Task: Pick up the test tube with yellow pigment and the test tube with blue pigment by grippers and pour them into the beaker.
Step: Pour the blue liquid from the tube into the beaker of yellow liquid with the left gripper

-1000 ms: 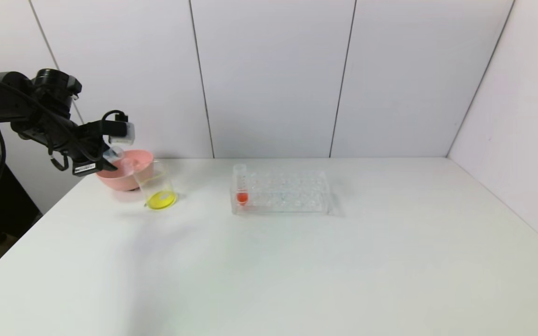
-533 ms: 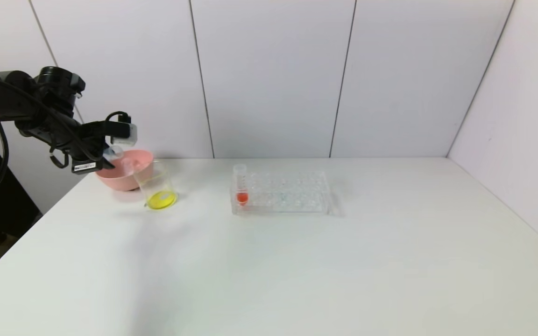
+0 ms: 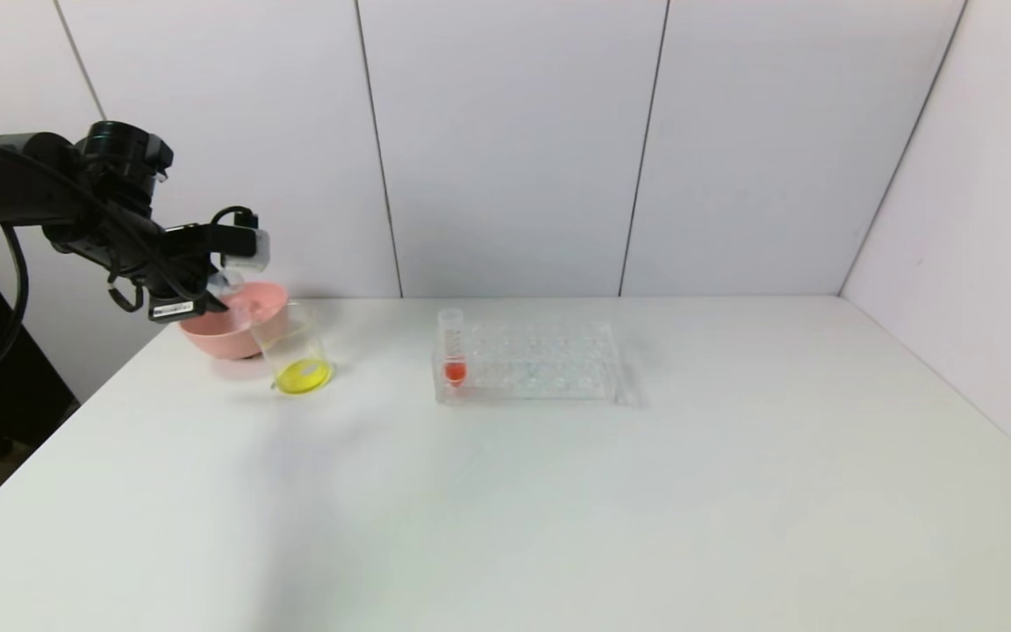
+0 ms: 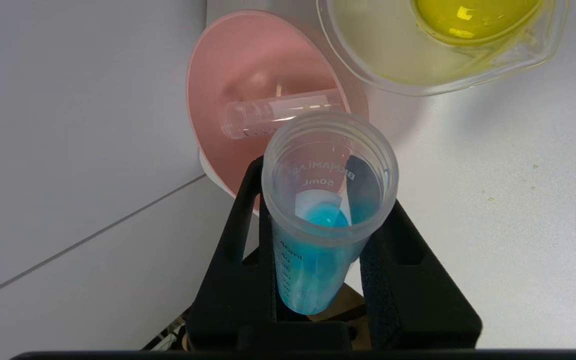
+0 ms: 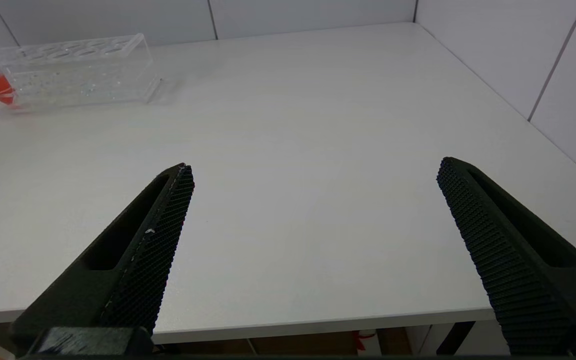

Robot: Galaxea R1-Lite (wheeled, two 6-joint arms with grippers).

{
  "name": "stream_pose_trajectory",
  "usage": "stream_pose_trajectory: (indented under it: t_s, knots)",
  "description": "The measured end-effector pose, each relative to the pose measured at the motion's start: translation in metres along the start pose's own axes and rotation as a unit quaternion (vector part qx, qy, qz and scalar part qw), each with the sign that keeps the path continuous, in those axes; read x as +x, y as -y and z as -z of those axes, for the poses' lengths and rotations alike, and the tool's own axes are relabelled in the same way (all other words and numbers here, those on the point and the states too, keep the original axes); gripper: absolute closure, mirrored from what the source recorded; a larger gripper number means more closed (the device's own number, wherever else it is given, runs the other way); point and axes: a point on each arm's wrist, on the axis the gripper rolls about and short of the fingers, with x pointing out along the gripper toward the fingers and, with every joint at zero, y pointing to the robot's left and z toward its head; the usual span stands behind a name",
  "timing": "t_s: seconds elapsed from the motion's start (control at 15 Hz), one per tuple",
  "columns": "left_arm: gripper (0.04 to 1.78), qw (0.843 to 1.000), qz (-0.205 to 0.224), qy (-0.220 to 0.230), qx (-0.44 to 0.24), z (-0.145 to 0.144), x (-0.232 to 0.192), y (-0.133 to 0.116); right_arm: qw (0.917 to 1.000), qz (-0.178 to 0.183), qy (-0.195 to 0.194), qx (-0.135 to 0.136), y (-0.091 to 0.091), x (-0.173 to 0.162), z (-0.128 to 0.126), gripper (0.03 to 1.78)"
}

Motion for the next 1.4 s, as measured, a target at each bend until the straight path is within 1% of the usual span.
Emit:
stream_pose_trajectory:
  t_s: [0.13, 0.33, 0.67, 1.2, 1.4]
  knots:
    - [1.33, 1.000, -0.002, -0.004, 0.002, -0.002, 0.002, 0.000, 1.0000, 0.000, 0.000, 0.000, 0.000, 0.000, 0.000, 0.04]
    - [1.33, 0.999, -0.010, -0.029, 0.008, -0.007, 0.003, 0.000, 1.0000, 0.000, 0.000, 0.000, 0.000, 0.000, 0.000, 0.04]
    - [1.33, 0.999, -0.006, -0.027, 0.018, -0.017, 0.010, 0.003, 1.0000, 0.000, 0.000, 0.000, 0.000, 0.000, 0.000, 0.04]
    - [1.33, 0.997, -0.016, -0.065, 0.036, -0.025, 0.016, 0.004, 1.0000, 0.000, 0.000, 0.000, 0.000, 0.000, 0.000, 0.04]
    - [1.33, 0.997, -0.016, -0.069, 0.041, -0.027, 0.016, 0.004, 1.0000, 0.000, 0.000, 0.000, 0.000, 0.000, 0.000, 0.04]
